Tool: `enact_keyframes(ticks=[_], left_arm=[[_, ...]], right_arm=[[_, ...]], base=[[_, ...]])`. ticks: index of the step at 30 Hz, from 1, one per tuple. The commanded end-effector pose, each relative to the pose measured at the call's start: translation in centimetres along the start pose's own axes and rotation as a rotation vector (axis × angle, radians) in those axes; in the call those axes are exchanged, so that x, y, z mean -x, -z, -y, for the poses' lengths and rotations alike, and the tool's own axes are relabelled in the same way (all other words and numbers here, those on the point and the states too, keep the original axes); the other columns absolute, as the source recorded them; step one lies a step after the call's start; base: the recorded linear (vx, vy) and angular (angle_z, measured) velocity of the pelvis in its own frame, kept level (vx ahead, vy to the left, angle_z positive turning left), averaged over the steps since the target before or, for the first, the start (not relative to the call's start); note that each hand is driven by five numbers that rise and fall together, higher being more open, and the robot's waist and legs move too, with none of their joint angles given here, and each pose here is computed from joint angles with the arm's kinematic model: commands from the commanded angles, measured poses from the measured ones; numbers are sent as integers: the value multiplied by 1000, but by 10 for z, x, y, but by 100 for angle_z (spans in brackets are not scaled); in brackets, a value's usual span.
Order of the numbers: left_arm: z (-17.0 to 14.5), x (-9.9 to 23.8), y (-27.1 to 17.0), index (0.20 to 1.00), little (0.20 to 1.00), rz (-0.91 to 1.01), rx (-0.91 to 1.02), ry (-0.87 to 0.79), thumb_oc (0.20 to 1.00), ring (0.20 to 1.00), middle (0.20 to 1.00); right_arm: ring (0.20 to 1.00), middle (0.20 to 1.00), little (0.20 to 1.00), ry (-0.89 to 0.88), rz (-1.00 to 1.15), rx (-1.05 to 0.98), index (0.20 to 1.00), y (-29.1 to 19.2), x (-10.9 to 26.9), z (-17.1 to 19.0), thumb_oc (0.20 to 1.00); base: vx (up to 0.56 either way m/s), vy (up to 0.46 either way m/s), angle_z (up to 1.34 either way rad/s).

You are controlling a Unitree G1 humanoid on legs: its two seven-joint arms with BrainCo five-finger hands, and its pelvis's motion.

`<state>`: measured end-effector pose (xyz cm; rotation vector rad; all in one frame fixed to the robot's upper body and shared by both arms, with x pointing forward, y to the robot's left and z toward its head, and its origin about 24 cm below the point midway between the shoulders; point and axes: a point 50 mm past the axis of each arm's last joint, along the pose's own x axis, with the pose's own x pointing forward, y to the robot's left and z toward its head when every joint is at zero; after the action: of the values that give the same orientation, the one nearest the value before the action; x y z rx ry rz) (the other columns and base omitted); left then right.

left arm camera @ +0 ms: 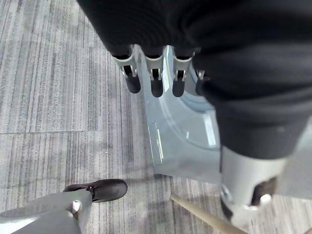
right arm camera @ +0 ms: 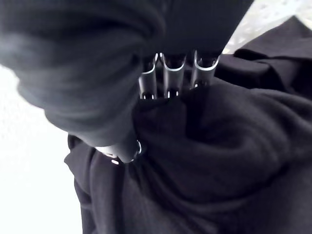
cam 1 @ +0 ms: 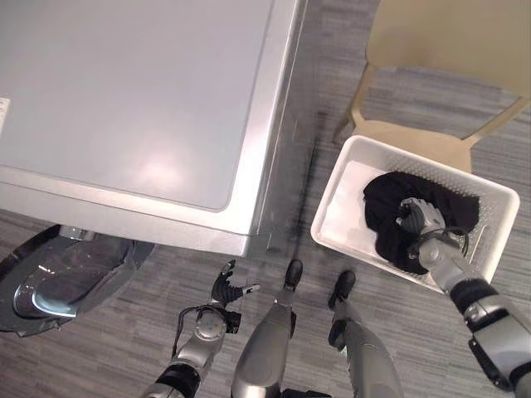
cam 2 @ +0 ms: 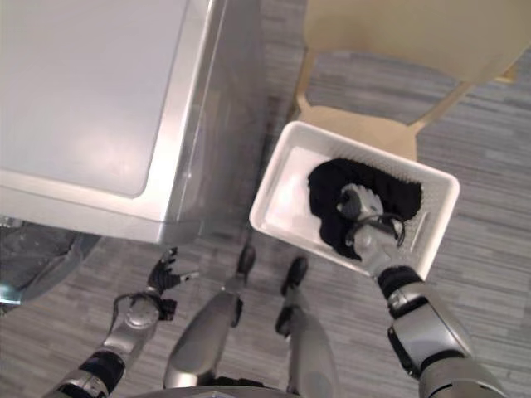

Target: Grab the laundry basket,head to the washer,open it,put in the laundry and shut it.

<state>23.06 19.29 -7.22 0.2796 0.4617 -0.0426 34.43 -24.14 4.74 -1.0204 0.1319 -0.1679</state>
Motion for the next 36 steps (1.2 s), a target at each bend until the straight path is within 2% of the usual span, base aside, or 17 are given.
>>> enact_keyframes(ticks=[1,3,5,13,14,15,16,23,34,36], left_arm=[[-4,9,9,1000,1000,-18,45,-11,1000,1000,1000],[-6,11,12,1000,1000,-29,47,-14,1000,1000,1000],[-15,16,21,1000,1000,-61,50,-25,1000,1000,1000],[-29,36,49,1000,1000,-157,60,-52,1000,1000,1000],[-31,42,56,1000,1000,-183,74,-62,1000,1000,1000],[-31,43,56,1000,1000,-184,74,-62,1000,1000,1000],[-36,50,63,1000,1000,-204,98,-85,1000,1000,1000],[-36,60,71,1000,1000,-222,121,-94,1000,1000,1000],[-35,35,29,1000,1000,-50,31,-73,1000,1000,1000],[-26,27,-1,1000,1000,78,48,-49,1000,1000,1000]], right_arm=[[200,200,200,49,13,-392,200,-9,8,-1,200],[200,200,200,53,14,-457,200,-9,12,-2,200],[200,200,200,28,40,-618,200,-13,22,-7,200],[200,200,200,-89,99,-856,200,-18,46,-20,200],[200,200,200,-127,141,-953,200,-25,53,-20,200],[200,200,200,-128,140,-953,200,-25,53,-20,200],[200,200,200,-167,244,-1060,200,-41,62,-13,200],[200,200,200,-282,466,-1149,200,-76,92,-3,200],[200,200,200,-203,540,-1216,200,-76,105,14,200],[200,200,200,-179,568,-1214,200,-77,102,24,200]], base=[[95,7,-5],[68,13,-6],[113,29,-11],[108,49,-5],[63,53,-30],[131,157,-42],[70,105,-38],[-27,83,-40],[-254,-171,64],[-614,-313,166]])
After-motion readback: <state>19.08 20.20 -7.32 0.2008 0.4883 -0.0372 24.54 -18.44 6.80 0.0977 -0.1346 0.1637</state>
